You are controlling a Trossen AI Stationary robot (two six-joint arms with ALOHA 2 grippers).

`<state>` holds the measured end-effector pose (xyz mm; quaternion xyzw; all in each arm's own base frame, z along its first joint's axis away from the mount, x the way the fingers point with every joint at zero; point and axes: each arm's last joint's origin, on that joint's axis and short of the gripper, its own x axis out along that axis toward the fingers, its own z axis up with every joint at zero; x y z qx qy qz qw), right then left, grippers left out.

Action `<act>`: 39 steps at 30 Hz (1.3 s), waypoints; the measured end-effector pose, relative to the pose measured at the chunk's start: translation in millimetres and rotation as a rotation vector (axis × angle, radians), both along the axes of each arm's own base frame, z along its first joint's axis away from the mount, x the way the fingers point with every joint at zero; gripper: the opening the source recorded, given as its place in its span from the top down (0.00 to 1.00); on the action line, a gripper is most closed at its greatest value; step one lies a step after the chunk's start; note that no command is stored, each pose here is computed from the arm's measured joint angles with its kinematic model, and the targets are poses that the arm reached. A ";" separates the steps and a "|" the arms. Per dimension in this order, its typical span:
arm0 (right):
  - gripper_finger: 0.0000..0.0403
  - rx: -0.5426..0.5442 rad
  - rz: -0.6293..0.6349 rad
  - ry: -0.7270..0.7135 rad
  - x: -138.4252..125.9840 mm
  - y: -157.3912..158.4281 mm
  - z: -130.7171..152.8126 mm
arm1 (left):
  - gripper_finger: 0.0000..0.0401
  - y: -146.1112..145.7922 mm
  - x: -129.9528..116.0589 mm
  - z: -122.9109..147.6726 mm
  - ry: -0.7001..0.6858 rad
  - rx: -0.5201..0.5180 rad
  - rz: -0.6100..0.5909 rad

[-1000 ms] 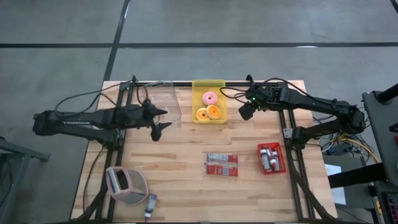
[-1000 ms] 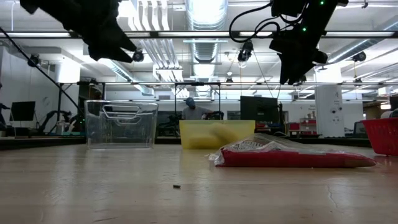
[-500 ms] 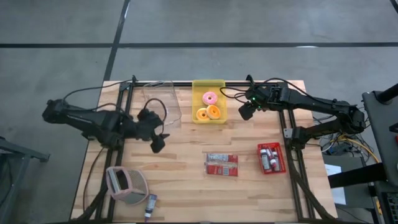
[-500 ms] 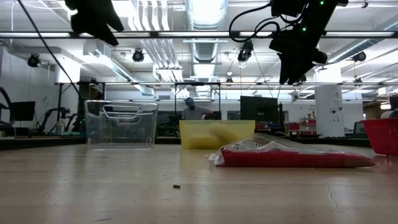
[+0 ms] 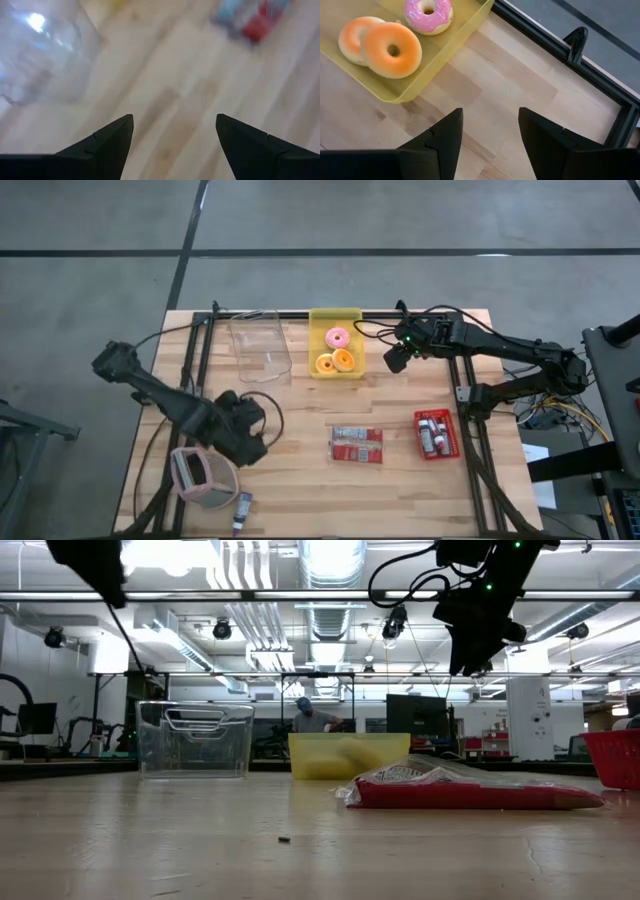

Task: Pick & Place Food Item
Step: Put the violet food coloring bottle into the red bin

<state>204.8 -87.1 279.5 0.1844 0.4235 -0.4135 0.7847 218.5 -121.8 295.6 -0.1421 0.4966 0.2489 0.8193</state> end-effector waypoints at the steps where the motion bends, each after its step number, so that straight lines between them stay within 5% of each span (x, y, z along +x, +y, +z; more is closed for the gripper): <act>1: 0.53 0.000 0.000 0.000 0.0 -0.1 0.0 | 0.28 -3.4 1.8 -2.5 0.031 -0.016 -0.014; 8: 0.53 0.000 0.000 0.000 0.0 0.0 0.0 | 0.28 -17.7 14.7 -20.6 0.213 -0.094 -0.173; 15: 0.53 0.000 0.000 0.000 0.0 -0.1 0.0 | 0.28 -22.4 16.6 -29.5 0.272 -0.234 0.018; 19: 0.53 0.000 0.000 0.000 0.0 0.0 0.0 | 0.28 -26.5 17.8 -31.5 0.296 -0.286 -0.014; 27: 0.53 0.000 0.000 0.000 0.0 0.0 0.0 | 0.28 -42.4 30.0 -36.4 0.213 -0.240 -0.399; 39: 0.53 0.000 0.000 0.000 0.0 0.0 0.0 | 0.27 -62.7 29.3 -35.6 0.153 0.047 -1.093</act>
